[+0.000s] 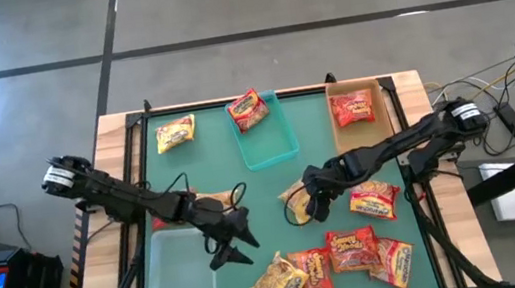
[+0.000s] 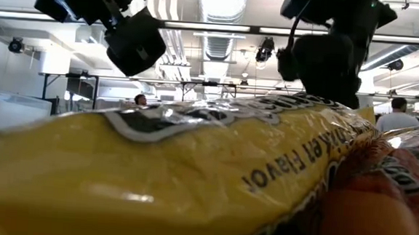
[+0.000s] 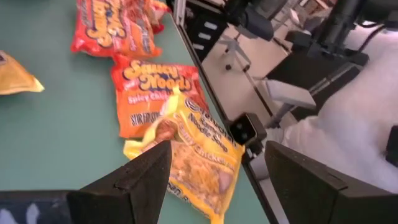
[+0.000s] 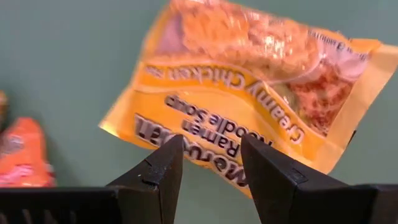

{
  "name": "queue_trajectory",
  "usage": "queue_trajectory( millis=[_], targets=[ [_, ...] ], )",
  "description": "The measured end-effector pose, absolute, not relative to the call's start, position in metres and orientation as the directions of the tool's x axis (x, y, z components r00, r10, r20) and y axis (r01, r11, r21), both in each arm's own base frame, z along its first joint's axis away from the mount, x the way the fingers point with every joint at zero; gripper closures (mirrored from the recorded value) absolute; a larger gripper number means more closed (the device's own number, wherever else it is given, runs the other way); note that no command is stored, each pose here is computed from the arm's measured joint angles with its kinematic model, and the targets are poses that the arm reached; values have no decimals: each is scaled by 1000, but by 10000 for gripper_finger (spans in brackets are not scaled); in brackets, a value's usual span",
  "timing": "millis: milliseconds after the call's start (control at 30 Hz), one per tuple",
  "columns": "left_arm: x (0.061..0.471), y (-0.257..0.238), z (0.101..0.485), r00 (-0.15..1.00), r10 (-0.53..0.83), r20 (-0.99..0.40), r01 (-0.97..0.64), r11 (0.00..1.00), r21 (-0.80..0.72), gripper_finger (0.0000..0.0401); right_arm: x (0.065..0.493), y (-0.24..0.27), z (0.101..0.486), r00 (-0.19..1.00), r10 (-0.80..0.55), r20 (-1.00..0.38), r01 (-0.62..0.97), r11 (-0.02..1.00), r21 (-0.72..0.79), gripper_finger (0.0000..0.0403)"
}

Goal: Sort Maruchan noodles
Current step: Put the center yellow noodle pack into the transparent bin

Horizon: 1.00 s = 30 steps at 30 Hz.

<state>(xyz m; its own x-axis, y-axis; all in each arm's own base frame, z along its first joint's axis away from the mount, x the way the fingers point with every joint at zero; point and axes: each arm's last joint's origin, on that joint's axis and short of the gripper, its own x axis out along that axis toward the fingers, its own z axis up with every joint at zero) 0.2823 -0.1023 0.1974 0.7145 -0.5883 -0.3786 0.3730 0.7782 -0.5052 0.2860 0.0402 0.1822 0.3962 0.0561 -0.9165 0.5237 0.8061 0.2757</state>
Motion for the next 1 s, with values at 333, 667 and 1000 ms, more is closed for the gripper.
queue_trajectory(
  millis=[333,667,1000],
  targets=[
    [285,-97,199,724,-577,-377,351,779,-519,159,304,42,153,375,45,-926,492,837,239,252],
    [288,-89,199,785,-483,-388,259,825,-503,159,329,47,187,605,139,-784,304,870,388,252],
    [289,-83,195,864,-288,-412,11,831,-556,159,305,41,223,498,19,-867,64,996,58,252]
  ],
)
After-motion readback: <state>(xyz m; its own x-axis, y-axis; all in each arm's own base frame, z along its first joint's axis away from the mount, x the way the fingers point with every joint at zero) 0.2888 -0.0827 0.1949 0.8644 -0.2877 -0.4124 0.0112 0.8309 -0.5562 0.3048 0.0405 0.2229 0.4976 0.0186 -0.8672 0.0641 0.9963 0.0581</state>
